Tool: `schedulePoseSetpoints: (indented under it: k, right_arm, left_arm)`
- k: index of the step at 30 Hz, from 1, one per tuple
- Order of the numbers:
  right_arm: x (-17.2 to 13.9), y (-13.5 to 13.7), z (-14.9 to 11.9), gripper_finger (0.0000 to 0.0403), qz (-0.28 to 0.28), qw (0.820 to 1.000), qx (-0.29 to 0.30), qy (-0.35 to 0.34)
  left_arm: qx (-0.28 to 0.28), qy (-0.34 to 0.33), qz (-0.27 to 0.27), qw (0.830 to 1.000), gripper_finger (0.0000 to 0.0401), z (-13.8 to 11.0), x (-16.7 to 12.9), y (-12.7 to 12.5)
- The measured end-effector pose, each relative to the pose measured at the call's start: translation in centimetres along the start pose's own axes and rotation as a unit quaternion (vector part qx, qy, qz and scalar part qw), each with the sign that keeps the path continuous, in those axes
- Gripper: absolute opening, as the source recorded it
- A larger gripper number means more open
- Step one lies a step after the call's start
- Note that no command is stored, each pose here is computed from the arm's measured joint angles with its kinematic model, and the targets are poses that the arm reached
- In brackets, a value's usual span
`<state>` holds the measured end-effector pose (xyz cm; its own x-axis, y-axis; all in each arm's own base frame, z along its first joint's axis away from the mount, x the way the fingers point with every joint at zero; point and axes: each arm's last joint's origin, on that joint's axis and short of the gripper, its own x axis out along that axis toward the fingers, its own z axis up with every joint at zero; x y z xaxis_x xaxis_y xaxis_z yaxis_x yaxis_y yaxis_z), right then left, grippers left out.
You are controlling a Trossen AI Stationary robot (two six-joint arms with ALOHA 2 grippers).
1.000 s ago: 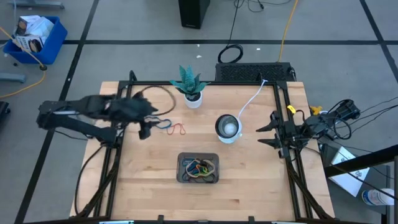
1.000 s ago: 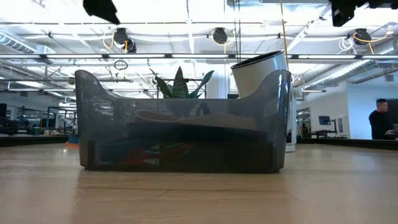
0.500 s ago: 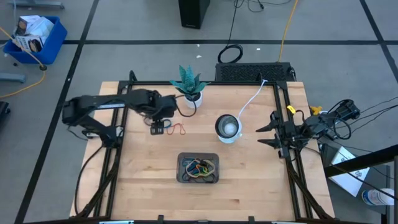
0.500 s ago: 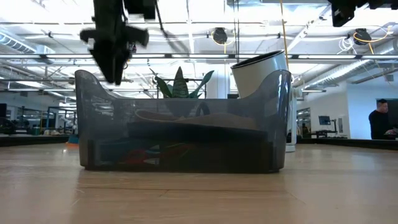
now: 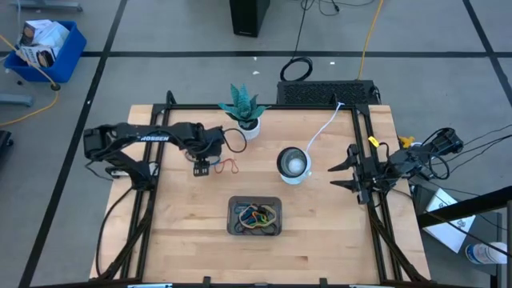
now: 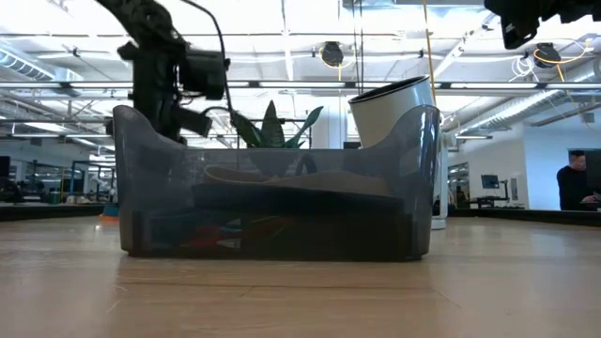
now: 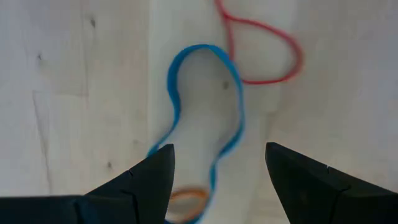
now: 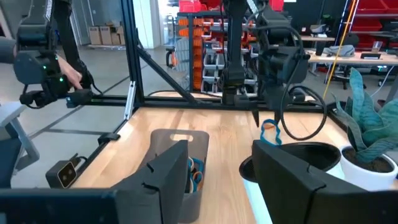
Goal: Pick and place rubber bands into bin
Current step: Put the blue rubber band into the gray bin
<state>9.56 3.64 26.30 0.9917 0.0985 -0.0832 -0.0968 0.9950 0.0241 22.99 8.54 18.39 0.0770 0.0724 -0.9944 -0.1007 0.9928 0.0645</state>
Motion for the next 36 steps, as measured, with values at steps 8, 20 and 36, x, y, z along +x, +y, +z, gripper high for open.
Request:
schedulePoseSetpoints:
  k: [8, 20, 36]
  right_arm:
    - [0.0, 0.0, 0.0, 0.0177, -0.002, 1.0, 0.0, 0.0]
    - [0.0, 0.0, 0.0, 0.0175, -0.002, 1.0, 0.007, 0.0]
    - [0.0, 0.0, 0.0, 0.0173, -0.003, 1.0, -0.009, 0.0]
  left_arm:
    - [-0.002, -0.041, 0.008, 0.999, 0.0219, -0.7, 2.6, -0.1]
    - [-0.006, 0.008, -0.037, 0.999, 0.0105, -0.2, 5.6, -0.3]
    - [-0.056, -0.076, -0.049, 0.994, 0.0006, -0.5, 2.3, -0.4]
